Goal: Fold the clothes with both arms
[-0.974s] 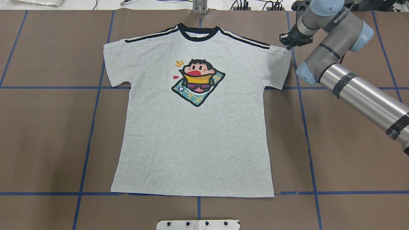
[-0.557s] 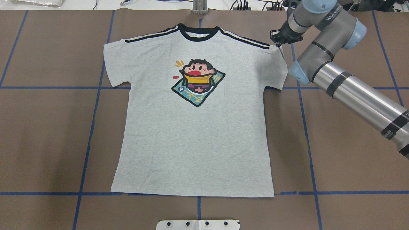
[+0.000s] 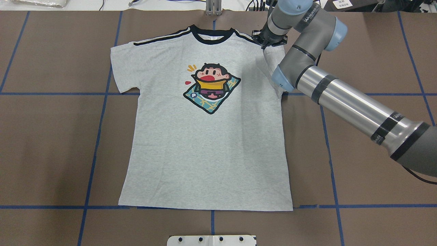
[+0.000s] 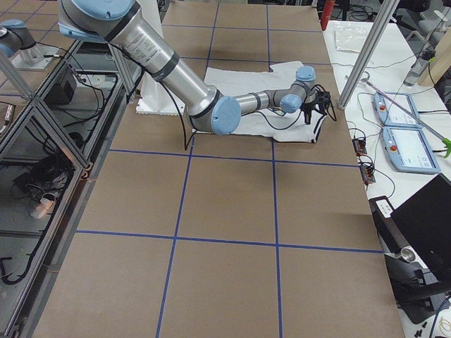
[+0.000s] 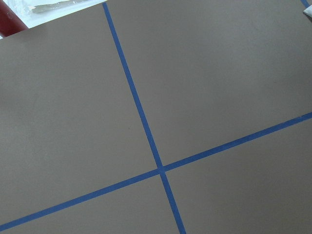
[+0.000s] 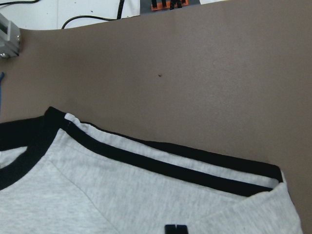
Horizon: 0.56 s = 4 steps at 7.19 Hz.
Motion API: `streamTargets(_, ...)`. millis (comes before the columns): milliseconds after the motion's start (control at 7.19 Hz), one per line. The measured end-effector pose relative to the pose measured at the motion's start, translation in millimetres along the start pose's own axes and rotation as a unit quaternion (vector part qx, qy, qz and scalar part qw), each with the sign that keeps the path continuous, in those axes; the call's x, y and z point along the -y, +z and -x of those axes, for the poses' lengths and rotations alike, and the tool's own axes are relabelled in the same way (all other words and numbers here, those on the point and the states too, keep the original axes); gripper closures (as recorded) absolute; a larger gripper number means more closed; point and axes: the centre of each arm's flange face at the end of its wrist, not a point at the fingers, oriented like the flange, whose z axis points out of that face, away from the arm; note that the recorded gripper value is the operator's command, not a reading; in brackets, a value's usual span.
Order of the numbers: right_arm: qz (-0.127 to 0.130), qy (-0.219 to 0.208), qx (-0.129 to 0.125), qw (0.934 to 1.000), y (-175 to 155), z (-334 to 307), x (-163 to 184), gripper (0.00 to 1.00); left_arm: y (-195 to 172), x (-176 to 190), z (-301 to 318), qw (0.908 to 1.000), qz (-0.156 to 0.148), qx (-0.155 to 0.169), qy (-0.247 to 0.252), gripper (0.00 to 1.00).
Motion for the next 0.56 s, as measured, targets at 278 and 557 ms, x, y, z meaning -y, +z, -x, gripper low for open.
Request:
streamTargets(278, -0.012, 0.015, -0.011, 0.9997, 6.4, 33.7, -1.4, 1.00, -0.7, 0.4, -0.4, 1.0000, -0.001, 0.000, 0.000, 0.00)
streamTargets(557, -0.020, 0.026, -0.017, 0.9993, 9.7, 48.6, -4.4, 1.00, -1.3, 0.6, -1.3, 1.0000, -0.001, -0.004, 0.000, 0.00)
